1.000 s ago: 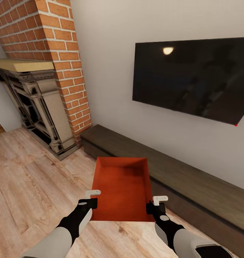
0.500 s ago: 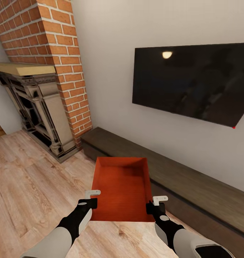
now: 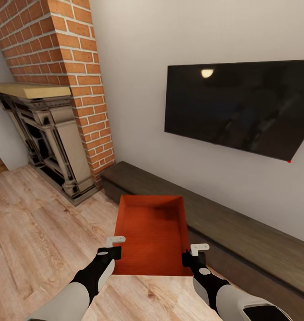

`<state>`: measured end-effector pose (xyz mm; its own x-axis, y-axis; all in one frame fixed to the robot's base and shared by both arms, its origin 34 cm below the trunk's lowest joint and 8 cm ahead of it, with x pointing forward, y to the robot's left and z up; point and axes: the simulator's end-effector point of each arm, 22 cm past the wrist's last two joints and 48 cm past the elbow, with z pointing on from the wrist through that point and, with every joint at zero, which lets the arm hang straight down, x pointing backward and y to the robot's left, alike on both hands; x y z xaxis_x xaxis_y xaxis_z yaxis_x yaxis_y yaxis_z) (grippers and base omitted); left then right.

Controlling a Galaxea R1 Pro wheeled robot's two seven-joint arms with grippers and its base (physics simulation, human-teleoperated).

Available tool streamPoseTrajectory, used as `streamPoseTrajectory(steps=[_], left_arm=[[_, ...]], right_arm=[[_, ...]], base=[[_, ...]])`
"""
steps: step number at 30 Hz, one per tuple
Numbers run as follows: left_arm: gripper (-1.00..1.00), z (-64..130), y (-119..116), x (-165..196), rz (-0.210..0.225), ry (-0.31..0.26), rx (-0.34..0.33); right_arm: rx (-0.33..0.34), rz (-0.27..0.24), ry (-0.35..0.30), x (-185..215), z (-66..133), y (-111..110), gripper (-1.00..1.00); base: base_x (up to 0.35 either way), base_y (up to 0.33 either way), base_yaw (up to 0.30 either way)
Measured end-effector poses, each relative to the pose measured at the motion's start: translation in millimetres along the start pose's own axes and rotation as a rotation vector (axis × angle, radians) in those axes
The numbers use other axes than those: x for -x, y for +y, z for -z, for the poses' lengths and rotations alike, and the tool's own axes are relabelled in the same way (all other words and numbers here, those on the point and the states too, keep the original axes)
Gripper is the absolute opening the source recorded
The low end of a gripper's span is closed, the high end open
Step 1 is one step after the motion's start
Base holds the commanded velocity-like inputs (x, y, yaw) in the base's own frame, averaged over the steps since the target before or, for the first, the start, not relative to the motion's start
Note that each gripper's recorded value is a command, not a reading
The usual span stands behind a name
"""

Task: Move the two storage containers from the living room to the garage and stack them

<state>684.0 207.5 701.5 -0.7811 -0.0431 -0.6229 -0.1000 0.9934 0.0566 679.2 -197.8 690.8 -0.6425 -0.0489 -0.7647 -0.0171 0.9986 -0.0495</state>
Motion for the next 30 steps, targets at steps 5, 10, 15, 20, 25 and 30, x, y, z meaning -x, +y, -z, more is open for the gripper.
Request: streamPoseTrajectory(steps=[5,10,15,20,25,30], left_arm=[[-1.00,2.3,0.0,3.8,0.001,-0.008,-0.001],[-1.00,4.7,0.0,7.4,0.004,-0.016,-0.001],[-1.00,7.1,0.1,11.5,0.004,-0.024,-0.001],[-1.00,9.6,0.1,15.8,0.005,-0.032,-0.001],[-1.00,12.1,0.3,19.8,0.006,-0.040,-0.002],[-1.00,14.6,0.4,23.6,0.007,-0.048,-0.002]], right_arm=[[0.000,0.001,-0.008,4.5,1.4,-0.4,-1.00],[-0.001,0.001,-0.017,9.0,2.9,-0.7,-1.00],[-0.001,0.001,-0.025,13.6,4.3,-1.0,-1.00],[-0.002,0.001,-0.033,18.0,5.8,-1.3,-1.00],[-0.002,0.001,-0.041,22.5,7.4,-1.5,-1.00],[-0.002,0.001,-0.049,27.0,9.0,-1.7,-1.00]], base=[[0.000,0.000,0.000],[0.000,0.000,0.000],[0.000,0.000,0.000],[0.000,0.000,0.000],[0.000,0.000,0.000],[0.000,0.000,0.000]])
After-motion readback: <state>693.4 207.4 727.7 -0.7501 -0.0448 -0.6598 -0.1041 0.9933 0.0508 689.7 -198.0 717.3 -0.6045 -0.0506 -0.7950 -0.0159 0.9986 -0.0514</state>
